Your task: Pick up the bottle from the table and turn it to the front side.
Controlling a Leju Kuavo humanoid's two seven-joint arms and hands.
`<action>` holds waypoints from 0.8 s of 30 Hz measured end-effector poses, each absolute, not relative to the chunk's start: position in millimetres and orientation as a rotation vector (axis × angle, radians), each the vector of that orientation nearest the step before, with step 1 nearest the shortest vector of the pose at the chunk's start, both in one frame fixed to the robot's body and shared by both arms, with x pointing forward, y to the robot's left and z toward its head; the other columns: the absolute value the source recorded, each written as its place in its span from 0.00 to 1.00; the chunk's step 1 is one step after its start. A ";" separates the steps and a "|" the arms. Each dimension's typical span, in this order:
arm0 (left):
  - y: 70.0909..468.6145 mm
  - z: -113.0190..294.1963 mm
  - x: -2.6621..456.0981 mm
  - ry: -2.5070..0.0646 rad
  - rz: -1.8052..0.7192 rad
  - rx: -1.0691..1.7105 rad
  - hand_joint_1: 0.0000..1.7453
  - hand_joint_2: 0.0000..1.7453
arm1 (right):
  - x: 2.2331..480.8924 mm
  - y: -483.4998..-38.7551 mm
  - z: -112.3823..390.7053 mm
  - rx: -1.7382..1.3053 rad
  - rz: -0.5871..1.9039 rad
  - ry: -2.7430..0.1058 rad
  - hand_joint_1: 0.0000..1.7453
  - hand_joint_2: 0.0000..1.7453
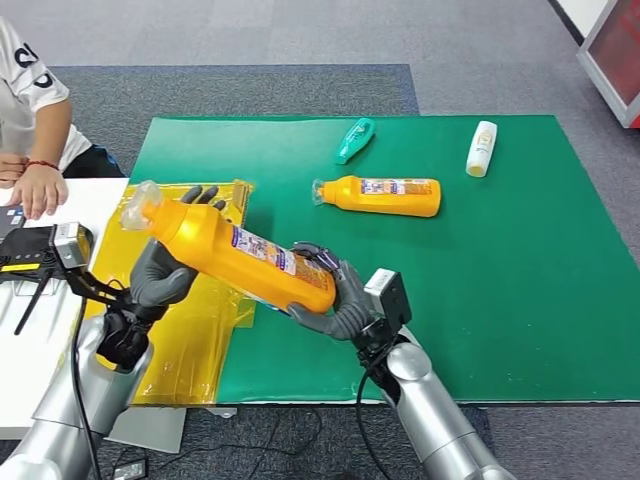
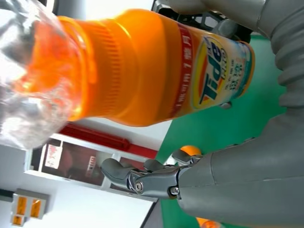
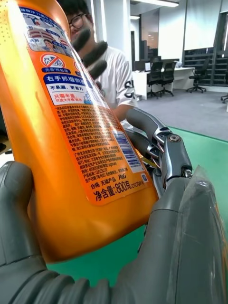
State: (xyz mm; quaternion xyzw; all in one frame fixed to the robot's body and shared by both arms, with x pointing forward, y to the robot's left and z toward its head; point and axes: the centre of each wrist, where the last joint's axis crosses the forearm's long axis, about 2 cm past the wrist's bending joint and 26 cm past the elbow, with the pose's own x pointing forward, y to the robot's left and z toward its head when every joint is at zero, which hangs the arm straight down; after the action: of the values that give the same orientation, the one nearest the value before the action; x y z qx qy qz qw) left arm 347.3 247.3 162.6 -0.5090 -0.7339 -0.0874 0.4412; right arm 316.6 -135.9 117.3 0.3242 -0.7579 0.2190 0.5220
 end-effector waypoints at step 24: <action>243.7 144.4 347.3 -1.695 -0.213 -1.346 0.00 1.00 | 314.7 -127.0 114.9 0.762 0.570 -1.801 1.00 1.00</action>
State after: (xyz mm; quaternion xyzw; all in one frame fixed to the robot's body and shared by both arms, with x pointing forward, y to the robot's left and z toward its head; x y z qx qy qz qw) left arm 347.3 243.7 144.4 -0.5479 -0.6901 -0.0869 0.4649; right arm 314.7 -127.0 114.9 0.3185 -0.7526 0.2382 0.5248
